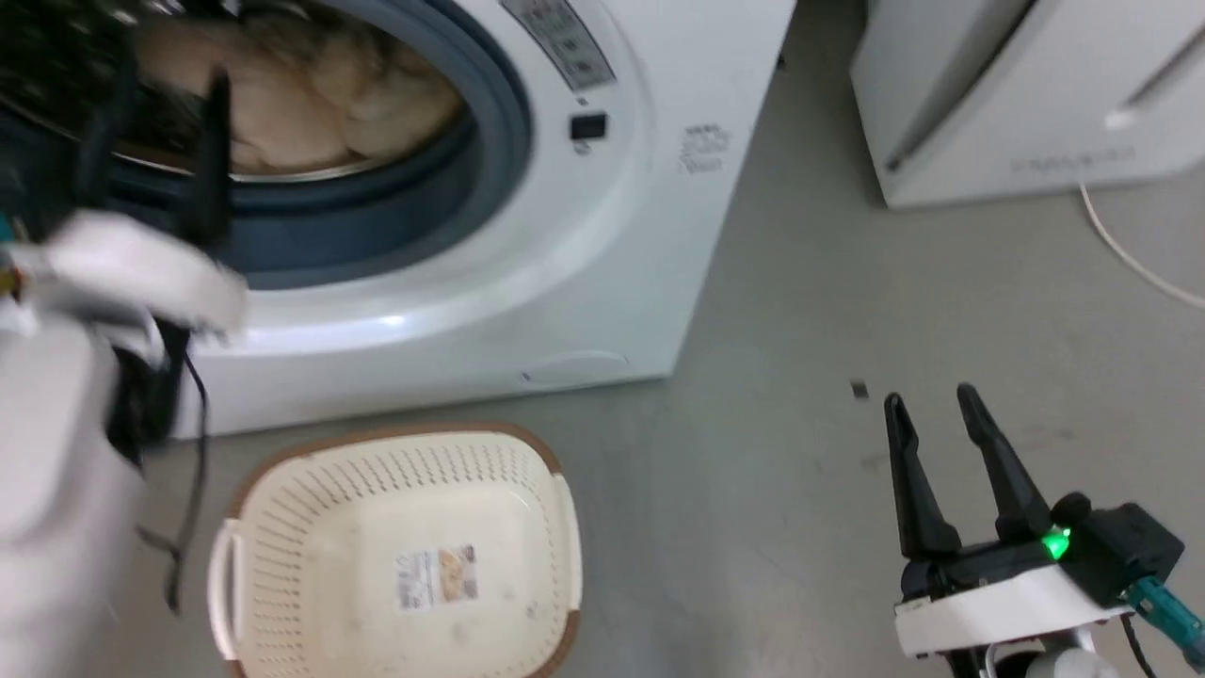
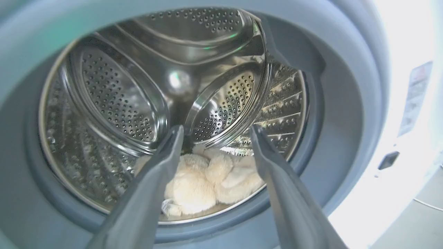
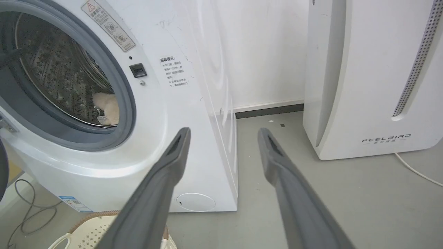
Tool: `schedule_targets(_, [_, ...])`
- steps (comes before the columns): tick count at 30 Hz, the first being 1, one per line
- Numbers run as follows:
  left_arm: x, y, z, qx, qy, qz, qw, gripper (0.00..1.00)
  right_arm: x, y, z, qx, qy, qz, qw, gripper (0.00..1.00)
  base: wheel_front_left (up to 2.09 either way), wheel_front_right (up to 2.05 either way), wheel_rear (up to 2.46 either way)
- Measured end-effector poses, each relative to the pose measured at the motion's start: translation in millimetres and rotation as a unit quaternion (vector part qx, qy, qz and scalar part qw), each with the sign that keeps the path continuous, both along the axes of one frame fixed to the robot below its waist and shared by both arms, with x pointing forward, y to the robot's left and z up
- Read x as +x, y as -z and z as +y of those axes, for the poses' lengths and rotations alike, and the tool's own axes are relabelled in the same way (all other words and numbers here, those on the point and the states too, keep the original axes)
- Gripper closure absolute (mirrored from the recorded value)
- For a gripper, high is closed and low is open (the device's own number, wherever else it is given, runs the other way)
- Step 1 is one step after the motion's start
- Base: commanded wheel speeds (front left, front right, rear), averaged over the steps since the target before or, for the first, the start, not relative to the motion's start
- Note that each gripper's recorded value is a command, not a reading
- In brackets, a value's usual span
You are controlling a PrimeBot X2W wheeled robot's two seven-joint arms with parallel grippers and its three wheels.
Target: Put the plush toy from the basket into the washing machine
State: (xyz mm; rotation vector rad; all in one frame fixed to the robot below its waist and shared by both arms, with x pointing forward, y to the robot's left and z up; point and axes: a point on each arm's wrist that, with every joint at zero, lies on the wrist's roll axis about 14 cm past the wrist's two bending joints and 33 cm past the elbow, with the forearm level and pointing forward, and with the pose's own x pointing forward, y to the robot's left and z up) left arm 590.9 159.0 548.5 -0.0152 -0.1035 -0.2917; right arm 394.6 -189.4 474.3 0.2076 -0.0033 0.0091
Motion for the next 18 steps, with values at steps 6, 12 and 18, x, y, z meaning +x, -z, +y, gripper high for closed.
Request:
schedule_targets(6, [-83.5, -14.3, 15.9, -0.015, -0.039, -0.034, 0.999, 0.00, -12.4, -24.6, 19.0, 0.008, -0.027, -0.035, 0.999, 0.00, 0.00, 0.00, 0.00])
schedule_targets(12, [-155.2, -7.9, 25.9, -0.025, -0.071, -0.032, 0.997, 0.00, -25.3, -46.1, 37.2, 0.014, -0.054, -0.066, 0.996, 0.00, 0.00, 0.00, 0.00])
schedule_targets(18, [-203.6, 8.3, 29.0, -0.019, -0.090, -0.016, 0.996, 0.00, -36.5, -54.8, 49.7, 0.017, -0.072, -0.079, 0.994, 0.00, 0.00, 0.00, 0.00])
